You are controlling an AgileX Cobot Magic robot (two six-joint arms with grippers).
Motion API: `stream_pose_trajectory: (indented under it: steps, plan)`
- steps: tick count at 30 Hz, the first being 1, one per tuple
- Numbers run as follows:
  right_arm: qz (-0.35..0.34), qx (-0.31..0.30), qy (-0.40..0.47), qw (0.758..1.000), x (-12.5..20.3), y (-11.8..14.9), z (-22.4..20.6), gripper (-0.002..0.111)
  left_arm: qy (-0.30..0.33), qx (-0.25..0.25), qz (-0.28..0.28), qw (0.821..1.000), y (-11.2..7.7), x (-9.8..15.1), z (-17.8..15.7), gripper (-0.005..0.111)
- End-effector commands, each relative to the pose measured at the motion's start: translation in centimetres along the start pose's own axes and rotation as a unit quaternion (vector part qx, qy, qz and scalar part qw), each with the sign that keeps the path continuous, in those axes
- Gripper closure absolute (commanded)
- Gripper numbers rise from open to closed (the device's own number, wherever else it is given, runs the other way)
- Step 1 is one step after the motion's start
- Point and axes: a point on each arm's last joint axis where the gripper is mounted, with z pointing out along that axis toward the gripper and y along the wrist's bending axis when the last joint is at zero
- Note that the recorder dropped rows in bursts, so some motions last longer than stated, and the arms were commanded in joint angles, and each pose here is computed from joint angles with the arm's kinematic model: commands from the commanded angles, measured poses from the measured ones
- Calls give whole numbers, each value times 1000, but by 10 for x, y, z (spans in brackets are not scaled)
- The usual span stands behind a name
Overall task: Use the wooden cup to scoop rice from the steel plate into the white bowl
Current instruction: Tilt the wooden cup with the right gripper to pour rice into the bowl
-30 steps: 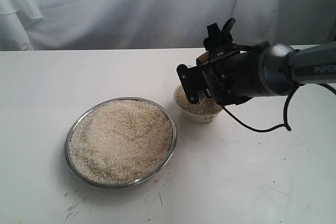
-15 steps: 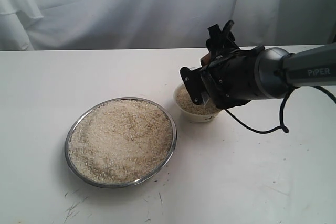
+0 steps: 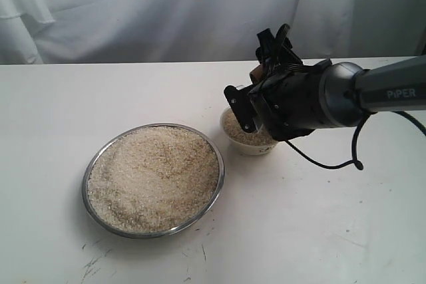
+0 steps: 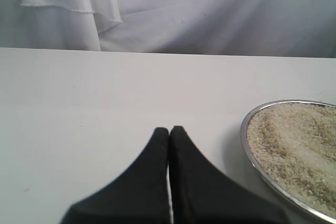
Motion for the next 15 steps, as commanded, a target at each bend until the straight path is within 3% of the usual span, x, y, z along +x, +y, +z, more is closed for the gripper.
stream_pose_trajectory:
  steps: [1,15]
  plan:
    - [-23,19,16,999,3,-6,-2,108,-3,1,-2,1000,0,1,0,107]
    - [-40,30,29,998,-2,-8,-7,108,-3,1,-2,1000,0,1,0,107]
